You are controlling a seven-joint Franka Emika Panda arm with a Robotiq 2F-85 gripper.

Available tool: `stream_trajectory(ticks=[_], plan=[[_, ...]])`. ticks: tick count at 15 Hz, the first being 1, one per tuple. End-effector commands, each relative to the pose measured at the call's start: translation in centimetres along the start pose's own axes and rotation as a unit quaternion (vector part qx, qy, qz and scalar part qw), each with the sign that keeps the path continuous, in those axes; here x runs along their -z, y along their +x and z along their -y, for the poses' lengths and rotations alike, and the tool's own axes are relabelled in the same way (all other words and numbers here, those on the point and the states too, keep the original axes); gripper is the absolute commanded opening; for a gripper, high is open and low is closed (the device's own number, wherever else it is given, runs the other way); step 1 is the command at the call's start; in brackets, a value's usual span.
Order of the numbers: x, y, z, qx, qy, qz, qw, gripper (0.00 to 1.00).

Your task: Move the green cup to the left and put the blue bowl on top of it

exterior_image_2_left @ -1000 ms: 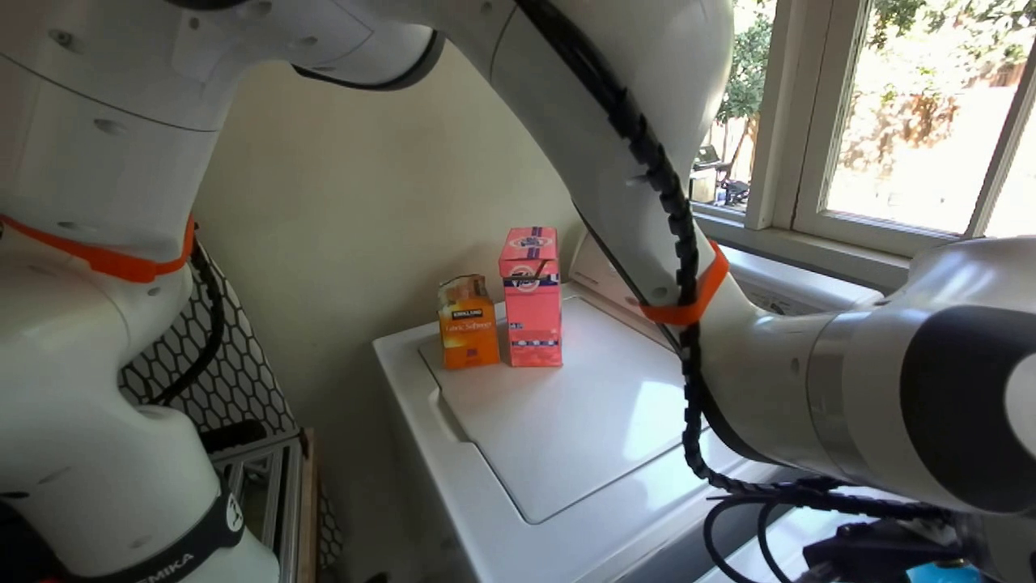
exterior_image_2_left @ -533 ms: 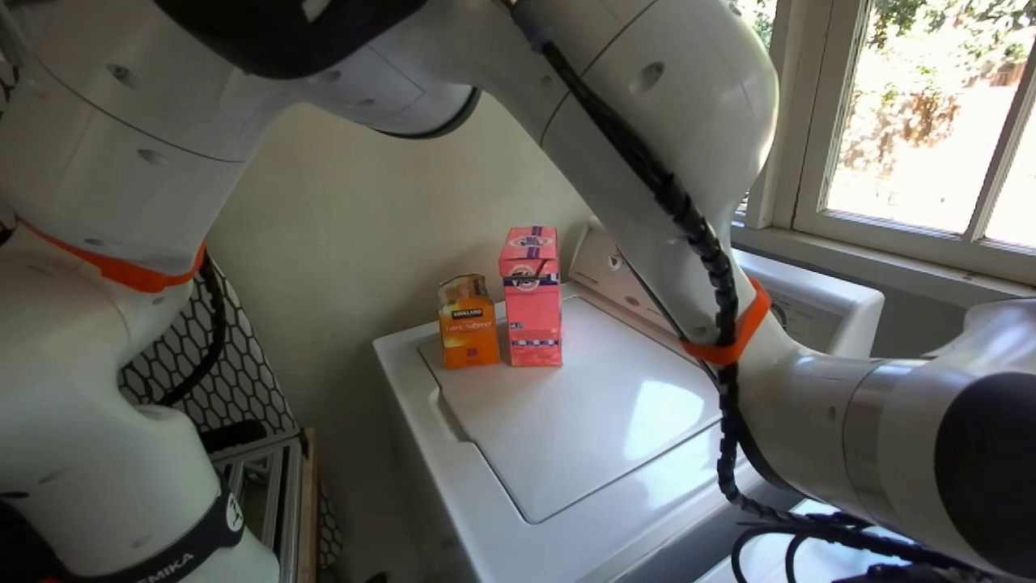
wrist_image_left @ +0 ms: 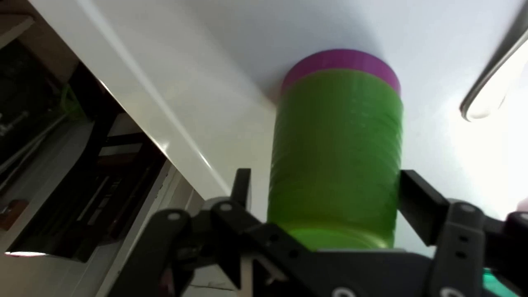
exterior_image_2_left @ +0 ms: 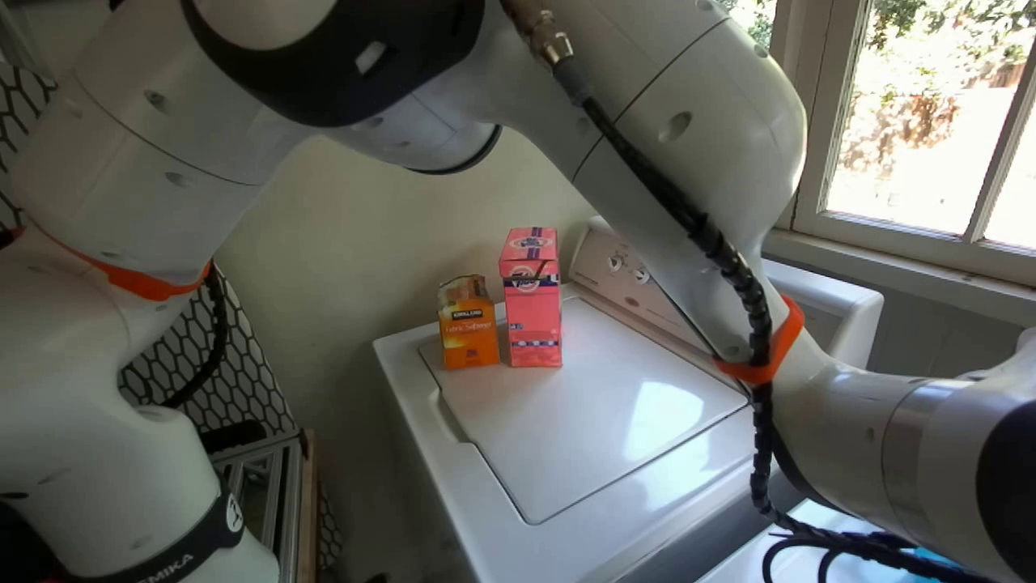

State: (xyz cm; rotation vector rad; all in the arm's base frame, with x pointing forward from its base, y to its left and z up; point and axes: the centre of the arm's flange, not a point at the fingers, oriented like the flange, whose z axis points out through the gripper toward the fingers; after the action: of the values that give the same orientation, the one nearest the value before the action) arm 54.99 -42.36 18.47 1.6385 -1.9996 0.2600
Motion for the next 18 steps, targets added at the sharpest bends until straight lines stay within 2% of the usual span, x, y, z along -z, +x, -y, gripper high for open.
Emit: stream_trajectory(ticks=[1, 2, 6, 9, 14, 18], plan=[[-1.0, 0.5, 1.4, -0.012, -0.017, 0.003, 0.9998, 0.58], [-1.0, 0.6, 1.4, -0.013, -0.016, 0.002, 0.9998, 0.5], [-0.7, 0.6, 1.6, -0.014, -0.02, 0.002, 0.9997, 0.5], [2.2, -1.2, -0.2, 0.022, -0.012, 0.006, 0.9997, 0.5], [7.5, -2.7, -2.2, 0.051, 0.036, -0.012, 0.998, 0.5], [10.7, -3.9, -3.0, 0.117, 0.092, -0.009, 0.9888, 0.5]])
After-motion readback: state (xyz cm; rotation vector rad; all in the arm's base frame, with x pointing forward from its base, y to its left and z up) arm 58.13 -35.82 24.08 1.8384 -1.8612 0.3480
